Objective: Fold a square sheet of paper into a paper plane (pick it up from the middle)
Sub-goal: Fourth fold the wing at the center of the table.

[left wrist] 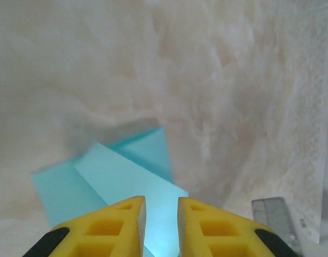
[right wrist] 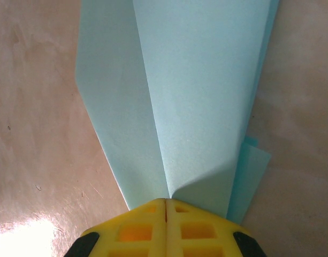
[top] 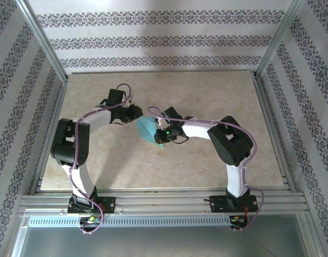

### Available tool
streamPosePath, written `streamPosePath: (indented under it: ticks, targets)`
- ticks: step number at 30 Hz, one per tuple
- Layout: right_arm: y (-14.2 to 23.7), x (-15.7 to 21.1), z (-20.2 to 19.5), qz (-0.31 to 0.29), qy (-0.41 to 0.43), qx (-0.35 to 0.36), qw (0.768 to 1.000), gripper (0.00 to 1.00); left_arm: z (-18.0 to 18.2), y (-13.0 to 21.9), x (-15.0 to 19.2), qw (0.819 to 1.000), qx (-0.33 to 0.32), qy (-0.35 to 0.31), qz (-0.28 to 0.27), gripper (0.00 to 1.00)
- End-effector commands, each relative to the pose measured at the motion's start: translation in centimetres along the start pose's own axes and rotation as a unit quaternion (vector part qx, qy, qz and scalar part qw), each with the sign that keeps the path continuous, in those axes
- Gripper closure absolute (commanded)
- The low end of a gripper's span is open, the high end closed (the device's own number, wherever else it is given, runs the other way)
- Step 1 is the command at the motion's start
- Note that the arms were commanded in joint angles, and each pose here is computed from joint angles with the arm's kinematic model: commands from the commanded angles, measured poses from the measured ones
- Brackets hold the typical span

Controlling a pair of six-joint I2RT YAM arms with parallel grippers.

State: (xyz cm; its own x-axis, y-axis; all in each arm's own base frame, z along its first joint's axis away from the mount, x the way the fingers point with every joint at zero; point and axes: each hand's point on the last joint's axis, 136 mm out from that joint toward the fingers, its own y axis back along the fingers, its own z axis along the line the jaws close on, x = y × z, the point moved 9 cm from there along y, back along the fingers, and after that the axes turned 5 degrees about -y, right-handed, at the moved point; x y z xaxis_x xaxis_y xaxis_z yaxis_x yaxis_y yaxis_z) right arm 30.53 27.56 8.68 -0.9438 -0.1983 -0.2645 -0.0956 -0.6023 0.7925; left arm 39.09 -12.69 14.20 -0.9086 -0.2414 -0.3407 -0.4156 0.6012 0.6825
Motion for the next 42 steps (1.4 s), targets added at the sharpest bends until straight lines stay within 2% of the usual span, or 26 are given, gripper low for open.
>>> streamPosePath:
  ticks: [1, 7, 12, 16, 23, 28, 32, 35, 38, 42]
  targets:
    - [-1.2, 3.4, -2.8, 0.08, -0.046, 0.057, 0.994, 0.98, -0.5, -2.4, 1.1, 1.0, 0.022, 0.009, 0.02, 0.77]
    - [-1.3, 3.4, -2.9, 0.082, -0.047, 0.057, 0.994, 0.98, 0.9, -4.3, 1.0, 0.999, -0.019, 0.002, 0.034, 0.78]
    - [-1.3, 3.6, -3.0, 0.085, -0.048, 0.057, 0.994, 0.98, 2.3, -5.2, 0.4, 0.996, -0.08, -0.008, 0.036, 0.78]
    - [-1.2, 3.7, -3.0, 0.085, -0.049, 0.059, 0.993, 0.98, 3.5, -4.7, -0.5, 0.991, -0.129, -0.005, 0.019, 0.78]
    - [-1.3, 3.8, -3.0, 0.087, -0.05, 0.059, 0.993, 0.98, 5.9, -3.4, -2.4, 0.989, -0.15, 0.004, -0.001, 0.77]
    - [-0.8, 2.9, -2.2, 0.07, -0.048, 0.039, 0.996, 0.96, 5.1, -1.6, -4.0, 0.989, -0.148, -0.013, -0.02, 0.75]
    - [0.7, 0.8, 0.3, 0.019, -0.048, -0.031, 0.998, 0.91, 2.9, 1.5, -4.7, 0.989, -0.136, -0.023, -0.056, 0.71]
    - [3.2, -1.2, 2.4, -0.033, -0.044, -0.079, 0.995, 0.85, 1.6, 3.5, -3.7, 0.991, -0.108, -0.017, -0.072, 0.61]
    - [6.0, -2.2, 3.4, -0.085, -0.036, -0.108, 0.99, 0.77, 0.9, 4.7, -1.9, 0.995, -0.066, -0.001, -0.077, 0.57]
    - [8.3, -2.1, 2.0, -0.143, -0.052, -0.1, 0.983, 0.66, 0.4, 4.9, 0.7, 0.996, 0.012, 0.044, -0.075, 0.52]
